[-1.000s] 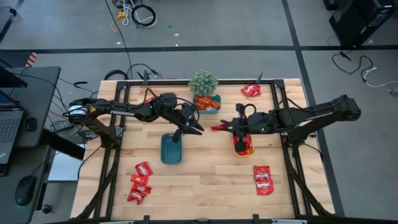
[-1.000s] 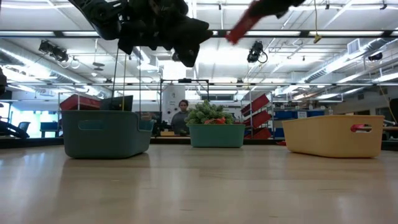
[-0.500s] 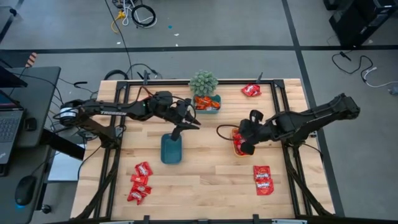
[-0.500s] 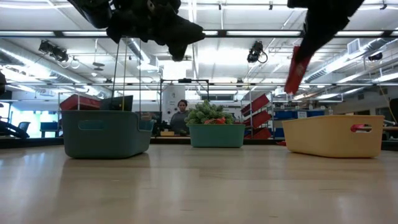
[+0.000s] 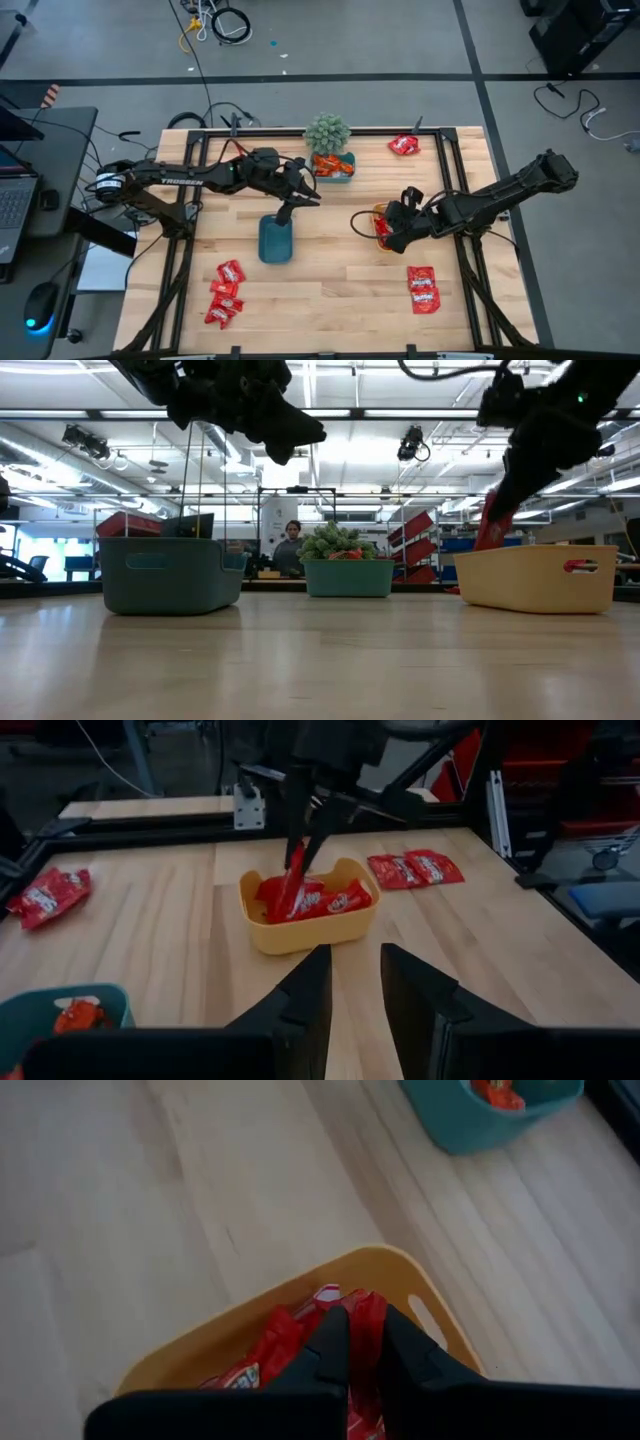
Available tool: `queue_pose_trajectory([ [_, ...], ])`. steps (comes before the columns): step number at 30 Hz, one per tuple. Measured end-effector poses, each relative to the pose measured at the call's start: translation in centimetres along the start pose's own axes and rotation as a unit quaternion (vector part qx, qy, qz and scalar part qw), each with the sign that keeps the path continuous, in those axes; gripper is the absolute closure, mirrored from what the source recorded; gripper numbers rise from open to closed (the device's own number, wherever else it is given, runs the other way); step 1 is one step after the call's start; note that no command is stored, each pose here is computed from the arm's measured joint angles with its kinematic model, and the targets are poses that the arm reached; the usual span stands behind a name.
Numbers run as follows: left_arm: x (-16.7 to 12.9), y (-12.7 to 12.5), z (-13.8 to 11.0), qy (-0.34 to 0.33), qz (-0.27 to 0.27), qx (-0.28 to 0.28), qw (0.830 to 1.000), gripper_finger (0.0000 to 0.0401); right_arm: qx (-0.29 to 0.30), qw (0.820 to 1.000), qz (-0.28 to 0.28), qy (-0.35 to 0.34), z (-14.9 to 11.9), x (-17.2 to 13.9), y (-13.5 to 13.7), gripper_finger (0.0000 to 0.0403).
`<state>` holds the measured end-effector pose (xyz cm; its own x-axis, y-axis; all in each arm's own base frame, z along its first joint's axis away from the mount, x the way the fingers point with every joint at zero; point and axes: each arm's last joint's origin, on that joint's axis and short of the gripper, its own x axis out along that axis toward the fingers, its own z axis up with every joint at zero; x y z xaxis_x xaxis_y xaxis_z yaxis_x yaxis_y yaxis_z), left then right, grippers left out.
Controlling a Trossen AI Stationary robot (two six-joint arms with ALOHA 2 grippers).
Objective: Sort candy
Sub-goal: Put the red chocolate into the yellow bin, then put the red candy into the blue bin
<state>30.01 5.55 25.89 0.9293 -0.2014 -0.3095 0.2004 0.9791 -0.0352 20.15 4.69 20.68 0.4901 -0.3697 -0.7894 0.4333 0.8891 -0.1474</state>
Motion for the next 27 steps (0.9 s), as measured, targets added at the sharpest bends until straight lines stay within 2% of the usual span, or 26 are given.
queue_pose_trajectory([
  [5,0.0,0.0,-0.2,0.012,0.002,-0.006,1.000,0.0312,0.020,1.000,-0.008,-0.015,-1.1,1.3,-0.1,0.0372],
  [8,0.0,0.1,-0.5,0.027,0.021,-0.010,0.999,0.0312,0.030,0.999,-0.003,-0.021,-1.4,1.9,-0.2,0.0370],
  [13,0.0,0.1,-0.6,0.034,0.034,-0.013,0.999,0.0312,0.034,0.998,0.048,-0.017,-1.4,2.2,0.1,0.0353],
  [17,0.0,0.1,-0.6,0.034,0.034,-0.014,0.999,0.0312,0.021,0.997,0.077,-0.015,-0.8,1.9,0.4,0.0303],
  [23,-0.1,0.1,-1.0,0.054,0.040,-0.021,0.998,0.0312,0.028,0.995,0.091,-0.030,0.5,1.0,0.7,0.0203],
  [27,-0.1,0.1,-1.2,0.062,0.040,-0.024,0.997,0.0312,0.004,0.992,0.120,-0.038,1.7,0.1,1.1,0.0150],
])
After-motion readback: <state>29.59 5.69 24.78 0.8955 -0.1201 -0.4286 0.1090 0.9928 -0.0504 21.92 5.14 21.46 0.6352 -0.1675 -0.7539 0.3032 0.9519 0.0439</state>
